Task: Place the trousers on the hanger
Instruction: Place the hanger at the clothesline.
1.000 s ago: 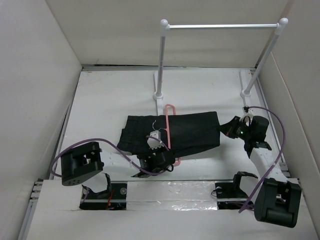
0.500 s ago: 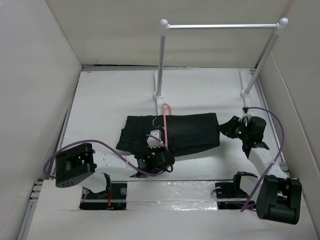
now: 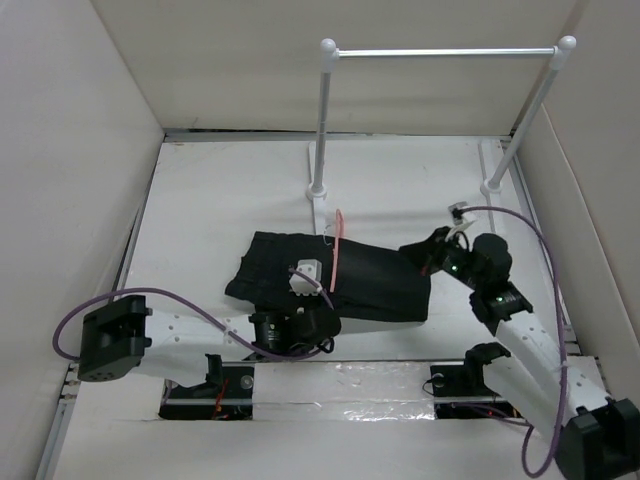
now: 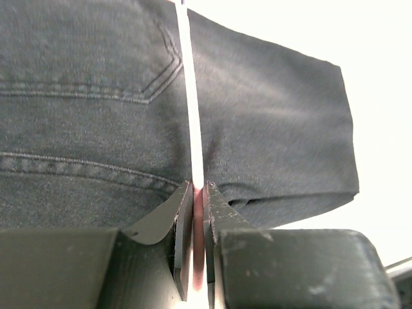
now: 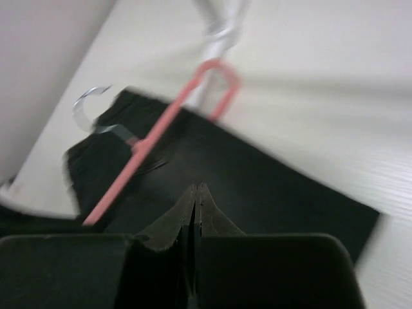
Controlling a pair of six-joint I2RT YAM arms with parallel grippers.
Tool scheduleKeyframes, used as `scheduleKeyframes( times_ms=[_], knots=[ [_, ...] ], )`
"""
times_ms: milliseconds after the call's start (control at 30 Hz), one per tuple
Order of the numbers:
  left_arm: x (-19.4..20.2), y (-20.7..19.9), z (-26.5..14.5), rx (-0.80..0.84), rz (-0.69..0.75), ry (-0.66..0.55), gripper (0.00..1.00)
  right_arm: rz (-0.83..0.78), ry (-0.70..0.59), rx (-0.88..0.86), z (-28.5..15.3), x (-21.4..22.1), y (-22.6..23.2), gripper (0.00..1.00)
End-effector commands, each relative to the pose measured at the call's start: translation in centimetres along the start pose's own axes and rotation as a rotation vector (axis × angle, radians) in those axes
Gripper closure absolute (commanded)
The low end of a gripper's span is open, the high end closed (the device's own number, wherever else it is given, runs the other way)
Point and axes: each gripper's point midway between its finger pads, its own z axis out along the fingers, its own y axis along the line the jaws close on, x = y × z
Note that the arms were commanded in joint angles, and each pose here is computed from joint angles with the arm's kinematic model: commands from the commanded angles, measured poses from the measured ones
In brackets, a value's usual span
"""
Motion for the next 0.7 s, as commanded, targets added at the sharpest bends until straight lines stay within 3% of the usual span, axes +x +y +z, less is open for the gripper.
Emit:
scheduleKeyframes(
  times_ms=[0,33,167,200,267,433,667],
  knots=[
    [-3.4,-2.0,-0.9,0.053,-0.065,-0.085,1.00,0.048,0.011,-0.135,1.3,1.1,5.4,1.00],
    [-3.8,-2.3,-1.1,0.058,-0.070,-0.092,1.00,0.056,-0.010,-0.178,1.6,1.2,7.0,0.96],
    [-4.8,-3.2,-1.8,0.070,-0.062,-0.126,1.00,0.133,0.071,-0.234,3.3,5.3,11.5,0.38],
    [-4.7,-3.7,-2.0,0.080,-0.057,-0.129,1.00,0.144,0.078,-0.248,3.7,5.3,12.2,0.33],
    [-4.8,-4.6,-2.4,0.088,-0.030,-0.140,1.00,0.186,0.091,-0.301,4.5,5.7,14.1,0.30],
    [-4.8,-5.6,-3.3,0.073,0.007,-0.181,1.00,0.273,0.165,-0.280,7.3,9.0,13.8,0.30],
    [-3.7,-5.6,-3.4,0.089,-0.007,-0.166,1.00,0.328,0.161,-0.298,7.8,10.0,14.8,0.40]
  ],
)
